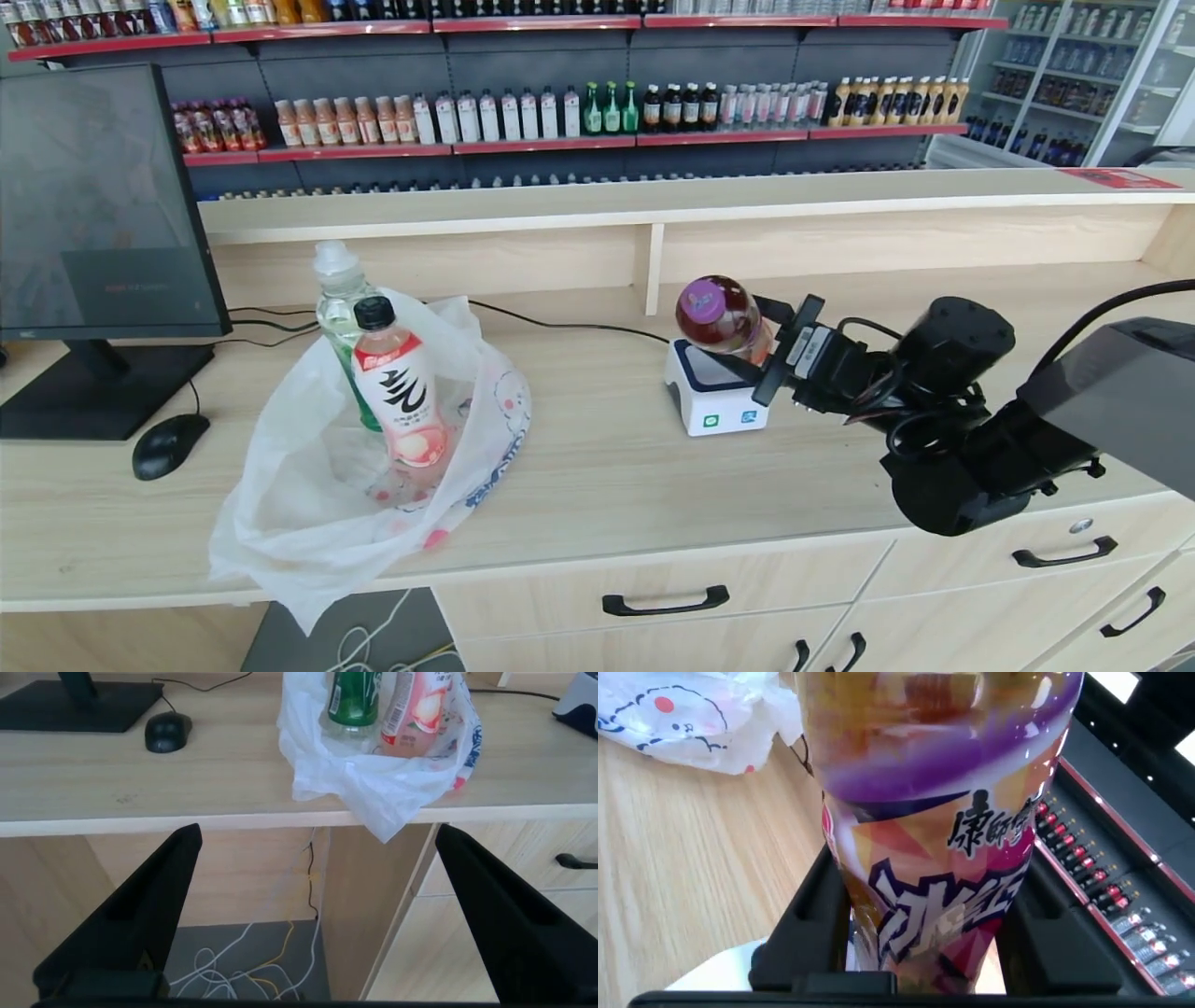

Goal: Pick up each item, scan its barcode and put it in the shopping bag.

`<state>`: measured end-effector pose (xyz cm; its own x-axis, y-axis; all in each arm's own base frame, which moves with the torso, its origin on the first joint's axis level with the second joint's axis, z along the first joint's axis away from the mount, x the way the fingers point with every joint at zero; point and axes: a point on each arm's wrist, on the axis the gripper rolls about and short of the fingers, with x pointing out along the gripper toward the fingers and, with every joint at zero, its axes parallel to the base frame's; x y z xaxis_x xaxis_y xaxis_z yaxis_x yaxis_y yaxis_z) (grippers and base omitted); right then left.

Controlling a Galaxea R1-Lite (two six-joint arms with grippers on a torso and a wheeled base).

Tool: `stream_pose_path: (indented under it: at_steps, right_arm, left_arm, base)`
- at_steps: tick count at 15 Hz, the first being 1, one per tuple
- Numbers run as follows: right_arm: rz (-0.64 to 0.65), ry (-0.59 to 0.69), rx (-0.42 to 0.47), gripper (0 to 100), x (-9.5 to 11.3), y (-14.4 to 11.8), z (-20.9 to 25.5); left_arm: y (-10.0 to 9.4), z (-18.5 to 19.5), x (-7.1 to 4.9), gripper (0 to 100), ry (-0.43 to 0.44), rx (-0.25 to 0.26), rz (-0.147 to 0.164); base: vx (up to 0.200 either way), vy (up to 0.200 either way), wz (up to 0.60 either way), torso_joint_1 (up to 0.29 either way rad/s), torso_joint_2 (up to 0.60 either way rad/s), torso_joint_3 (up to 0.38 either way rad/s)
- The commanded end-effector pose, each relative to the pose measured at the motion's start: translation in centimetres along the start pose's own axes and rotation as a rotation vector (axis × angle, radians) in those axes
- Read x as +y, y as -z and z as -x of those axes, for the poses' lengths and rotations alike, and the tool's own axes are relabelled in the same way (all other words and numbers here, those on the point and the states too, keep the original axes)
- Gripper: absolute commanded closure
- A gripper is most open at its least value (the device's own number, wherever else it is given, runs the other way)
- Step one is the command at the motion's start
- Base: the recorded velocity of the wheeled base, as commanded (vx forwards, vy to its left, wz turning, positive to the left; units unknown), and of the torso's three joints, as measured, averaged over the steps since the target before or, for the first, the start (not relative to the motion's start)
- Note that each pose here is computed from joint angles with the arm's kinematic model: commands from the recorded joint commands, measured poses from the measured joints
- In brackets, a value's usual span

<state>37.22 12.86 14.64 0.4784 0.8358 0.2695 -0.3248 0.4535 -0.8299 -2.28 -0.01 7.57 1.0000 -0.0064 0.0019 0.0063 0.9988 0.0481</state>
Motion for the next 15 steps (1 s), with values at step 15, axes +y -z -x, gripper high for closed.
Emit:
stream_pose_path:
  at_steps: [15]
  right_arm:
    - [-0.007,0.029,-0.010,100,-0.4,1.6,-1.0]
  left_arm:
    - [0.0,0.0,0.0,0,0.000,0.000,-0.015]
  base:
    - [0.000,0.000,0.00,0.000,0.00,0.000]
